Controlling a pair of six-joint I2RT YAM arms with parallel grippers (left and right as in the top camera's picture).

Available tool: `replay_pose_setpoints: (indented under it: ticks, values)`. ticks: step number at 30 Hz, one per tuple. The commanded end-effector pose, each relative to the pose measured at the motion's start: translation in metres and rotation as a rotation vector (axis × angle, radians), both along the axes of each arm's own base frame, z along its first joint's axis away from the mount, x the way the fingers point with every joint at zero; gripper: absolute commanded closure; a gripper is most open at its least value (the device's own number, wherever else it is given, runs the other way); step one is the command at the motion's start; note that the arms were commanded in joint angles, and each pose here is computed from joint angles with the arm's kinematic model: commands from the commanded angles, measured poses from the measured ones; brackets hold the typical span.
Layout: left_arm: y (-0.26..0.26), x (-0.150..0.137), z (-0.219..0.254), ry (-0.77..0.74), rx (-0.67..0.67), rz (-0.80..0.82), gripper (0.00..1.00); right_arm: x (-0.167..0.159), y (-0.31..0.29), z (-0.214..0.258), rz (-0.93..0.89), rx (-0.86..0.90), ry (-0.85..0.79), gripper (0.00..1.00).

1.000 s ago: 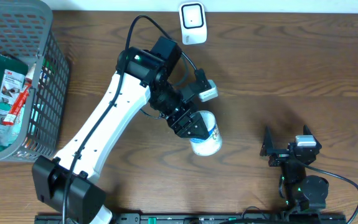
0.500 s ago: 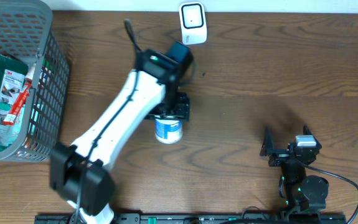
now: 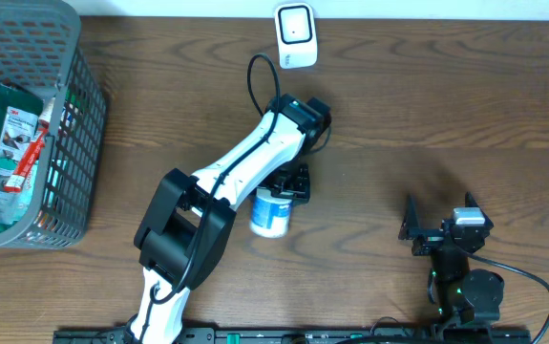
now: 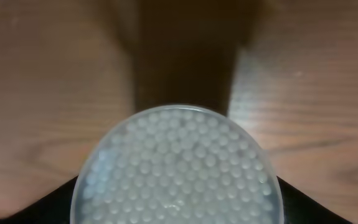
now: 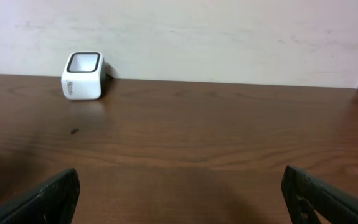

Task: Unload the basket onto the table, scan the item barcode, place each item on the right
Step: 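Lower the white-capped tub onto the table center with the left gripper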

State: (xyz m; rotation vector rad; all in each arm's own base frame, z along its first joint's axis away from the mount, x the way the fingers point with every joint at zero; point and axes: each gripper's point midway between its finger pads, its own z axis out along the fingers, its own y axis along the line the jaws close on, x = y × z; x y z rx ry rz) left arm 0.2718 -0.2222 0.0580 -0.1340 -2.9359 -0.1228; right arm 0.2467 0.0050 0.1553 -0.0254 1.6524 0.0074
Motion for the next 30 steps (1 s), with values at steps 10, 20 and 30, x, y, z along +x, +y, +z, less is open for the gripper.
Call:
replay_pose_setpoints:
  ticks: [10, 20, 30]
  values:
    - [-0.004, 0.021, -0.003, -0.043, -0.057, 0.017, 0.05, 0.000, -0.003, 0.000, -0.016, 0.009, 0.000, 0.01]
    - [-0.023, 0.016, 0.000, -0.009, -0.162, -0.031, 0.33, 0.000, -0.003, 0.000, -0.016, 0.009, 0.000, 0.01]
    - [-0.030, 0.013, 0.033, -0.050, -0.244, -0.031, 0.28, 0.000, -0.003, 0.000, -0.016, 0.010, 0.000, 0.01]
